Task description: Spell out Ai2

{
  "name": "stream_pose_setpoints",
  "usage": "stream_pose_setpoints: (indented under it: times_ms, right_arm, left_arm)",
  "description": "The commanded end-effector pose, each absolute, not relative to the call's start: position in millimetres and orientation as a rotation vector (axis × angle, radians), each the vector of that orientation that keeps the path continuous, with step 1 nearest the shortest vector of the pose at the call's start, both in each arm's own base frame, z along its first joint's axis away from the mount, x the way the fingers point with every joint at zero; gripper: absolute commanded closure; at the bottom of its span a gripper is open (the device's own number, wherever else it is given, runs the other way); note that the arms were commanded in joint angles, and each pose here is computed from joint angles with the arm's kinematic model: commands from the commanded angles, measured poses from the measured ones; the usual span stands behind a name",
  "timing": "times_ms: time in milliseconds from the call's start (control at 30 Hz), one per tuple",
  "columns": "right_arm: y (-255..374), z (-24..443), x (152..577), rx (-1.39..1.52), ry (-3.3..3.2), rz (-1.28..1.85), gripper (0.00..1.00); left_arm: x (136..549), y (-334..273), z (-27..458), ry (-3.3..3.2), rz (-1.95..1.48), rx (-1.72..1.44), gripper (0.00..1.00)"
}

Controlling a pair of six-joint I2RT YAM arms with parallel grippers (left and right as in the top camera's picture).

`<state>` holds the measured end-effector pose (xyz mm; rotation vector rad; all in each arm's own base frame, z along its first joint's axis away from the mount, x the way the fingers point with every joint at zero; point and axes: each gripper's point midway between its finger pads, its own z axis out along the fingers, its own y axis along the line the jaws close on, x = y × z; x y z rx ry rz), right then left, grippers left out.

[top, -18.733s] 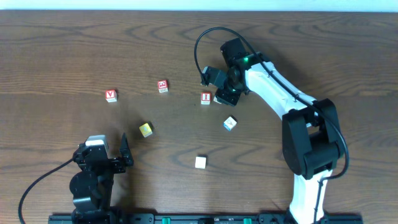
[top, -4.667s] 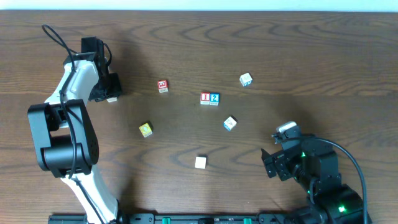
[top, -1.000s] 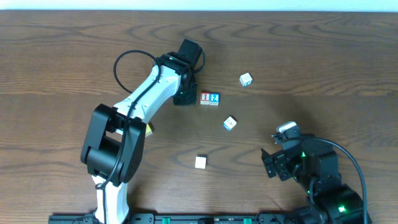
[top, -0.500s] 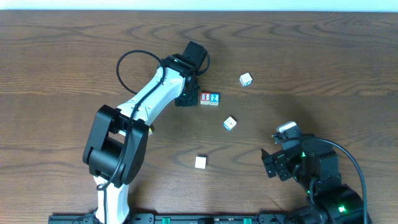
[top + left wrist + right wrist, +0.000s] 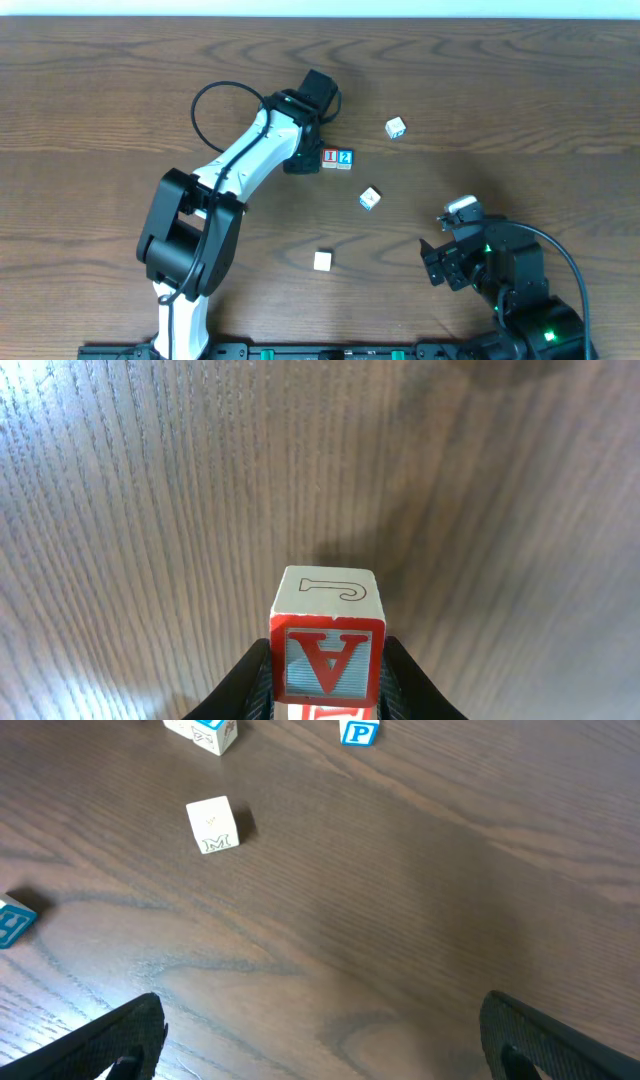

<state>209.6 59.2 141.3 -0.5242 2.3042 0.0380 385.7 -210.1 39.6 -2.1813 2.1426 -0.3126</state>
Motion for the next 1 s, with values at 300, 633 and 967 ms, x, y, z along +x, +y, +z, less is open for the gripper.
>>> stream_pose_setpoints:
  times_ms: [300,633,967]
  right_arm:
    - [56.2,141.5,210.5,-0.503,2.307,0.029,0.01]
    - [56.2,141.5,210.4,-0.503,2.307,0.029,0.01]
    - [56.2,141.5,210.5,-0.503,2.307,0.029,0.01]
  left_arm:
    - [394.9,-209.6,32.8,2.104,-0.309,-2.179,0.93]
    - [394.6,-209.1,32.7,2.103,-0.305,-2.179,0.77]
    - [393.8,-209.1,32.6,2.106,-0.302,-2.18,0.65]
